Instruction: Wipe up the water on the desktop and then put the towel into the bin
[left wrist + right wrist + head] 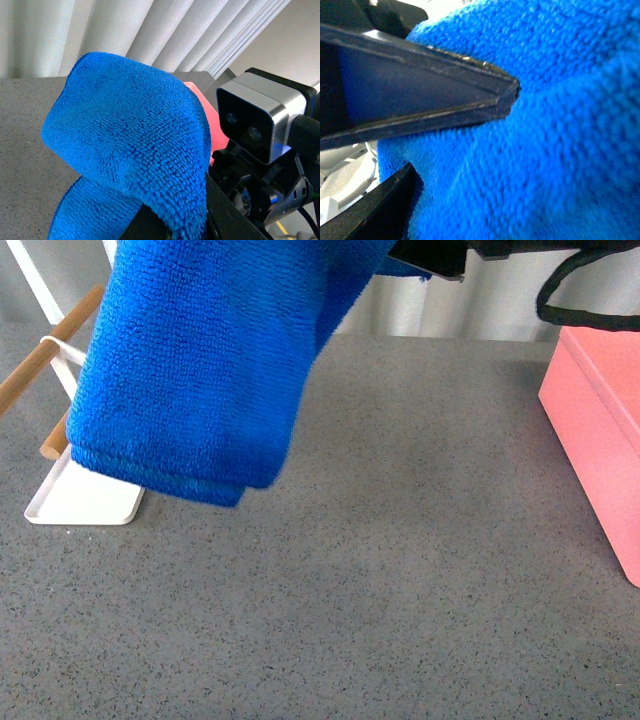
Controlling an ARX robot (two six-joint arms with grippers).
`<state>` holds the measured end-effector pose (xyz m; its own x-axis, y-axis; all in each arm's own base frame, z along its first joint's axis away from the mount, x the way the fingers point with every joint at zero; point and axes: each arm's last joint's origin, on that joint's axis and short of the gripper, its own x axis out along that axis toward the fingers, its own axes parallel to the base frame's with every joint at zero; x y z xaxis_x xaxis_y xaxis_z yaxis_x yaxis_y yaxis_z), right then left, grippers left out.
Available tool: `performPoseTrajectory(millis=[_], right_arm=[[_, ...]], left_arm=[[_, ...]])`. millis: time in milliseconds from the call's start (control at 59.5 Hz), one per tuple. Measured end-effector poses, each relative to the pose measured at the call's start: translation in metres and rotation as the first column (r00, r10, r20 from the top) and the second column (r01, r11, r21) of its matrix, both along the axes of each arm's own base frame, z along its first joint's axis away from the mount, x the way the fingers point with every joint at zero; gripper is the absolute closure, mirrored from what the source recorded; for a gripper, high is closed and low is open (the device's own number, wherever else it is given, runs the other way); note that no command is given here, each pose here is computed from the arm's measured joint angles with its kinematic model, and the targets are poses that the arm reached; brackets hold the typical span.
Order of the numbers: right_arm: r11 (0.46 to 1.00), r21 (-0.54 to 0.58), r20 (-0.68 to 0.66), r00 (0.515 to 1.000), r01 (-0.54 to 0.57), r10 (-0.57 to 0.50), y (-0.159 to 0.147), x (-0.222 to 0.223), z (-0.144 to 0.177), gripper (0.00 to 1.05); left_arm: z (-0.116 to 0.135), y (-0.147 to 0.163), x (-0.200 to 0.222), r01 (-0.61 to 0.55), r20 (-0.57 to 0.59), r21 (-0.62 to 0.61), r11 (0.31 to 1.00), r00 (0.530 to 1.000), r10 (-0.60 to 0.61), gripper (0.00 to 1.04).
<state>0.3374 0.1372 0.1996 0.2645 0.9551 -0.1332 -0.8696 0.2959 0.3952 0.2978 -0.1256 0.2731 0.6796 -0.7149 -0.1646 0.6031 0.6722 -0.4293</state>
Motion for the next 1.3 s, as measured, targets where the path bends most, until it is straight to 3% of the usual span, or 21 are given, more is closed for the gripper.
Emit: performPoseTrajectory(millis=[118,572,757,976,1076,1127,1177,1295], right_arm=[[1.000,0.013,-0.008,1.000,-0.003,0.003,0.008,0.002,-0.004,0.08],[0.997,0.070,0.007,1.000,0.012,-0.013,0.016,0.002,-0.001,0.68],[0.996,0.067,-0.021,0.998,0.052,-0.051,0.011,0.001,-0.005,1.00],[0.996,0.062,-0.032,0.997,0.069,-0.067,0.006,-0.002,-0.002,1.01],[0.995,0.063,-0.029,0.997,0.073,-0.071,0.004,-0.003,-0.001,1.01],[0.995,0.063,-0.029,0.997,0.075,-0.073,0.004,-0.003,0.001,1.01],[0.995,0.063,-0.030,0.997,0.076,-0.074,0.003,-0.003,0.002,1.01],[0.995,0.058,-0.036,0.996,0.080,-0.078,0.001,-0.003,0.001,1.01]], left_arm=[[-0.001,0.001,0.000,-0.005,0.001,0.003,1.000,1.000,0.005,1.00],[-0.001,0.002,0.001,-0.020,0.003,0.005,1.000,1.000,0.020,0.98],[0.000,0.001,0.000,0.000,0.002,0.002,1.000,1.000,0.000,0.63],[0.000,0.000,0.000,0.007,0.002,0.001,1.000,1.000,-0.007,0.18],[-0.001,-0.003,-0.001,-0.046,0.047,0.026,0.999,0.998,0.044,0.09],[-0.003,-0.002,-0.004,-0.212,0.160,0.052,0.976,0.966,0.201,0.16],[-0.008,0.006,-0.009,-0.411,0.257,0.080,0.908,0.889,0.379,0.23],[-0.022,0.031,-0.029,-0.658,0.363,0.130,0.742,0.728,0.582,0.39]])
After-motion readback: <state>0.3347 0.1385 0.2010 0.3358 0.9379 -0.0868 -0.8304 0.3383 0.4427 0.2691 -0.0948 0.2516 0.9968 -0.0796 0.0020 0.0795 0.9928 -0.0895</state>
